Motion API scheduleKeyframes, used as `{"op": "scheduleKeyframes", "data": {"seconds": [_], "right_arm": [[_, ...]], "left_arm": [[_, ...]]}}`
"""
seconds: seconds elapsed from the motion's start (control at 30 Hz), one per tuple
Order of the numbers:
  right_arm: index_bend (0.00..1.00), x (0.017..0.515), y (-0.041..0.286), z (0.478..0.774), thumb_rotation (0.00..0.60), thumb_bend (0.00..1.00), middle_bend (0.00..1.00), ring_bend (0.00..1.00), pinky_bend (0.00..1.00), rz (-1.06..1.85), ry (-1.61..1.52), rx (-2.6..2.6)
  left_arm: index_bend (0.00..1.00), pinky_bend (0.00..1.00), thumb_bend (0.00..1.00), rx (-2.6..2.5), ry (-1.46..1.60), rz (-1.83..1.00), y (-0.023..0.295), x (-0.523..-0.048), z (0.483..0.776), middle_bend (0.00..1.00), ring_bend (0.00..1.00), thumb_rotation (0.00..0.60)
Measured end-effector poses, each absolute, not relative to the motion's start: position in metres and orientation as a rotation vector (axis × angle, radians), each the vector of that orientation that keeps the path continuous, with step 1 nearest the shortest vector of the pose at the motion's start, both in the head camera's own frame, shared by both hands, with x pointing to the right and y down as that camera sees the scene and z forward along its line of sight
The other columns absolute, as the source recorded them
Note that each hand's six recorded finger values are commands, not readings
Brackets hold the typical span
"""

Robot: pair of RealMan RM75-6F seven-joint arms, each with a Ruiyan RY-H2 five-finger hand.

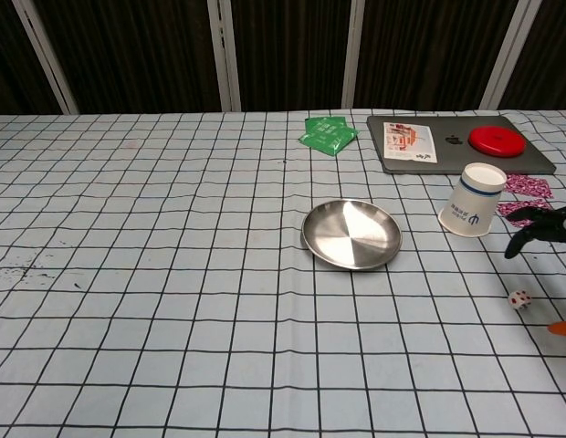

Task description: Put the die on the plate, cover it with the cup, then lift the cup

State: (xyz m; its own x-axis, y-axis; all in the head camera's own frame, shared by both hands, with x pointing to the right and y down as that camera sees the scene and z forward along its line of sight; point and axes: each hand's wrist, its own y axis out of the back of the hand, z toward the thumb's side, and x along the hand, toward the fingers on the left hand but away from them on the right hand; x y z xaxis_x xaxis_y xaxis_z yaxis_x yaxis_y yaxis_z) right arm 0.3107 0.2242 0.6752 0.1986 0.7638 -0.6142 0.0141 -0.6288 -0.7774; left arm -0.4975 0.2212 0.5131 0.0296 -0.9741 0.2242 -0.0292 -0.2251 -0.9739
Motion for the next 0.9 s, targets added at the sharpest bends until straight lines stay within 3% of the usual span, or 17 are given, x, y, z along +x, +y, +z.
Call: {"op": "scheduleKeyframes", "data": {"seconds": [0.3,0.9], "right_arm": [[0.42,0.299,0.215,0.692,0.600,0.31,0.08,0.12,0.00,1.502,-0.697,-1.834],[0.45,0.316,0.213,0.696,0.600,0.31,0.08,0.12,0.00,1.549,-0.682,-1.812]], "left_arm": [[0.20,0.00,0.28,-1.409,1.091,-1.355,0.220,-0.499,0.517,0.00,0.00,0.600],[0.20,0.00,0.28,-1.404,1.052,-1.380,0.220,-0.494,0.526,0.00,0.00,0.600]]}}
